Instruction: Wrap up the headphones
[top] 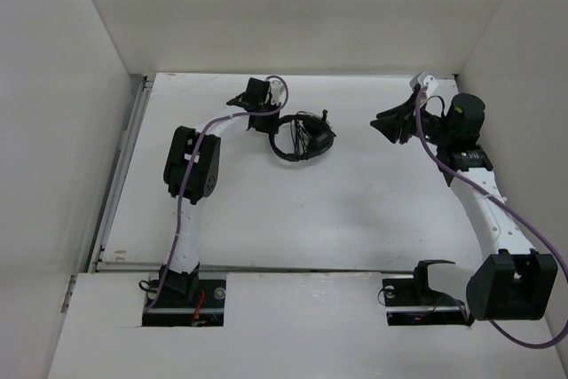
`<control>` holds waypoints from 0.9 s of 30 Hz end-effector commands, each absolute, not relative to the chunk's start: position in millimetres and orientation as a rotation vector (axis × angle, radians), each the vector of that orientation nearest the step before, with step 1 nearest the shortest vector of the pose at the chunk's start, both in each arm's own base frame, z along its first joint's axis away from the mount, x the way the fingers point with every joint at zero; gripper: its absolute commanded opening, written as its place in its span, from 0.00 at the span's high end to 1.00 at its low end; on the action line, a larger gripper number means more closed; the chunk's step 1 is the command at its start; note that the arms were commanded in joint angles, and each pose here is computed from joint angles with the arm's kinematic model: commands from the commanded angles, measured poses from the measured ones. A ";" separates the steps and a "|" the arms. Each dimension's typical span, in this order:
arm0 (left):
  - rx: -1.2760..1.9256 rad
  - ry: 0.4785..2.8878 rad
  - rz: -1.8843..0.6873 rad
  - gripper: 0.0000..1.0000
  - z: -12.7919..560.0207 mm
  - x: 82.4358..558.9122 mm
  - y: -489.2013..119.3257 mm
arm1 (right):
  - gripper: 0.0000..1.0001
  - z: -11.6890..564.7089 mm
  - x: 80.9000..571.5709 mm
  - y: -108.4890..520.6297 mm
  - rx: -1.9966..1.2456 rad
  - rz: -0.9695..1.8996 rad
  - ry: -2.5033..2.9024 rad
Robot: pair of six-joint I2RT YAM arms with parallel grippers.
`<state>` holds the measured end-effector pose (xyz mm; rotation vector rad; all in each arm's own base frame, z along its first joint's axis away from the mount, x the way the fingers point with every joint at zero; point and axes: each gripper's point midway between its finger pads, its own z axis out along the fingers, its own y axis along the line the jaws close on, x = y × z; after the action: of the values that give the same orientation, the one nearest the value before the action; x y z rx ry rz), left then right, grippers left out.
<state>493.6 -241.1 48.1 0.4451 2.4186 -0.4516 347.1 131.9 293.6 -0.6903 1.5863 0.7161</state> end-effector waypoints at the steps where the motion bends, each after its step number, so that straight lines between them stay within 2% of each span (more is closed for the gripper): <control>1: 0.377 2.331 -0.459 0.89 75.7 520.9 -245.2 | 0.61 310.3 349.6 127.0 -0.705 0.668 1.519; 5: 0.356 2.347 -0.438 0.76 67.8 523.2 -240.4 | 0.61 310.6 350.4 122.8 -0.696 0.658 1.521; 7: 0.347 2.354 -0.422 0.64 65.5 523.2 -237.3 | 0.61 311.3 350.1 120.1 -0.692 0.650 1.520; 9: 0.355 2.349 -0.415 0.57 70.4 520.3 -235.9 | 0.60 311.3 348.8 115.9 -0.685 0.637 1.519; 10: 0.357 2.344 -0.416 0.50 75.0 518.1 -235.9 | 0.60 311.8 348.5 113.6 -0.680 0.629 1.517; 11: 0.363 2.335 -0.417 0.38 81.4 515.2 -236.6 | 0.60 311.8 347.8 111.4 -0.675 0.621 1.514; 12: 0.368 2.325 -0.420 0.36 90.2 511.2 -236.8 | 0.59 311.9 347.4 109.3 -0.670 0.611 1.511; 16: 0.377 2.238 -0.479 0.32 165.0 478.9 -238.8 | 0.56 316.4 343.8 94.6 -0.621 0.550 1.504; 22: 0.525 1.968 -0.636 0.10 326.7 372.3 -238.7 | 0.53 332.6 328.7 66.6 -0.480 0.468 1.496; 24: 0.556 1.865 -0.615 0.02 366.1 341.4 -217.6 | 0.53 339.9 325.6 48.8 -0.374 0.410 1.507; 27: 0.455 1.767 -0.478 0.00 393.2 323.2 -154.6 | 0.52 347.3 317.3 12.9 -0.218 0.282 1.538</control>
<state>342.3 -207.1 400.0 0.4996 1.7474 -0.5959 322.2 45.2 331.4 -0.3889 1.5371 0.4002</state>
